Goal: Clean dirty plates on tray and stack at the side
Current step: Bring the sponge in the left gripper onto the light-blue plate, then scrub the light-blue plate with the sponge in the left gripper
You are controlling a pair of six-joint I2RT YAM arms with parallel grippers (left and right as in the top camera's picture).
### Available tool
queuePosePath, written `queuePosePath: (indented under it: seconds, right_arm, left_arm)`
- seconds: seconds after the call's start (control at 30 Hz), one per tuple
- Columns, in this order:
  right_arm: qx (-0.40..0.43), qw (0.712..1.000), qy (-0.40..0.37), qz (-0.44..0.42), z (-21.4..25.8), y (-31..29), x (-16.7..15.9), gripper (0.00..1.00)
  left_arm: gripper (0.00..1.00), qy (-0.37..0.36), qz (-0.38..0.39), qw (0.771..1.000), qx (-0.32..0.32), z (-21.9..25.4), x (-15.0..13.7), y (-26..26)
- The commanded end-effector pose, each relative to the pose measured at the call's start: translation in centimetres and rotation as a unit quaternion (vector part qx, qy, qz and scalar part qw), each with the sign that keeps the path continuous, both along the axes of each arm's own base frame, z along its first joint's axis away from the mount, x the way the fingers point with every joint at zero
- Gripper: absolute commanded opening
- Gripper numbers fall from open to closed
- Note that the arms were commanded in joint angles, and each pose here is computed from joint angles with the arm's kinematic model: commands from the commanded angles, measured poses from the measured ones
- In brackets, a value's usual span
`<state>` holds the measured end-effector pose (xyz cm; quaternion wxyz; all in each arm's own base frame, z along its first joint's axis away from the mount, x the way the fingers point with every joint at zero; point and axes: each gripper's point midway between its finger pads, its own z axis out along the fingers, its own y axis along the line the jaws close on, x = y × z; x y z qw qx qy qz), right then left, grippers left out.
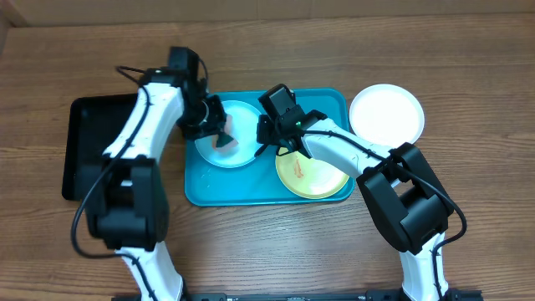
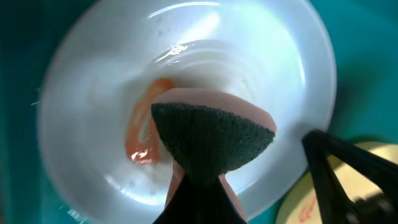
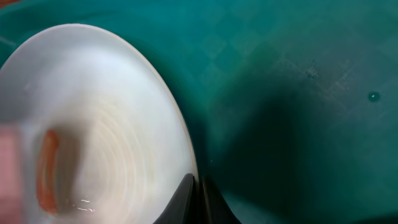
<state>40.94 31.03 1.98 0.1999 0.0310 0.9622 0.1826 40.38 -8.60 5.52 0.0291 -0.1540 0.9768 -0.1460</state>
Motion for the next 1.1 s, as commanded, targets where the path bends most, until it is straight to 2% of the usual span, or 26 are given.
queuePosePath:
  seconds: [0.0,0.2,0.27,0.33,0.43,0.53,0.6,0.67,0.73,0.87,0.97,1.03,1.07]
  right_arm:
    - [-0.001,1.000,-0.008,-0.008,0.4,0.0,0.8,0.04]
    - [-0.005,1.000,-0.011,0.000,0.4,0.1,0.8,0.04]
    - [-0.005,1.000,-0.011,0.000,0.4,0.1,0.8,0.04]
    - [-0.006,1.000,-0.012,0.003,0.3,0.1,0.7,0.04]
    - [-0.010,1.000,-0.008,0.003,0.2,-0.1,0.6,0.04]
    - [-0.011,1.000,-0.006,0.003,0.1,-0.2,0.5,0.04]
    - [-0.011,1.000,-0.007,0.003,0.1,-0.2,0.5,0.04]
    - [-0.011,1.000,-0.006,0.003,0.1,-0.2,0.5,0.04]
    - [-0.011,1.000,-0.006,0.003,0.1,-0.2,0.5,0.04]
    - [-0.012,1.000,-0.005,0.003,0.1,-0.2,0.5,0.04]
    - [-0.010,1.000,-0.006,0.003,0.1,-0.1,0.5,0.04]
    - [-0.010,1.000,-0.008,0.003,0.2,-0.1,0.6,0.04]
    - [-0.010,1.000,-0.008,0.003,0.2,-0.1,0.6,0.04]
  left_arm:
    - [0.04,0.007,0.007,1.000,0.006,-1.9,0.6,-0.7]
    - [0.04,-0.006,-0.009,1.000,0.002,-3.3,1.6,-2.1]
    - [0.04,-0.016,-0.036,0.999,0.015,-3.8,1.8,-2.1]
    - [0.04,-0.018,-0.047,0.997,0.059,-4.4,1.8,-0.8]
    - [0.04,-0.005,-0.038,0.986,0.164,-4.7,1.2,3.0]
    - [0.04,0.009,-0.032,0.963,0.266,-4.2,0.5,6.7]
    - [0.04,0.007,-0.029,0.951,0.308,-3.8,0.6,8.1]
    - [0.04,0.002,-0.027,0.947,0.320,-3.4,0.9,8.5]
    - [0.04,-0.005,-0.025,0.949,0.314,-3.0,1.4,8.2]
    - [0.04,-0.029,-0.029,0.972,0.231,-2.2,3.0,4.9]
    - [0.04,-0.042,-0.054,0.993,0.097,-2.3,3.4,0.0]
    - [0.04,-0.050,-0.077,0.996,0.002,-2.5,3.2,-3.8]
    - [0.04,-0.053,-0.082,0.995,-0.013,-2.7,3.1,-4.6]
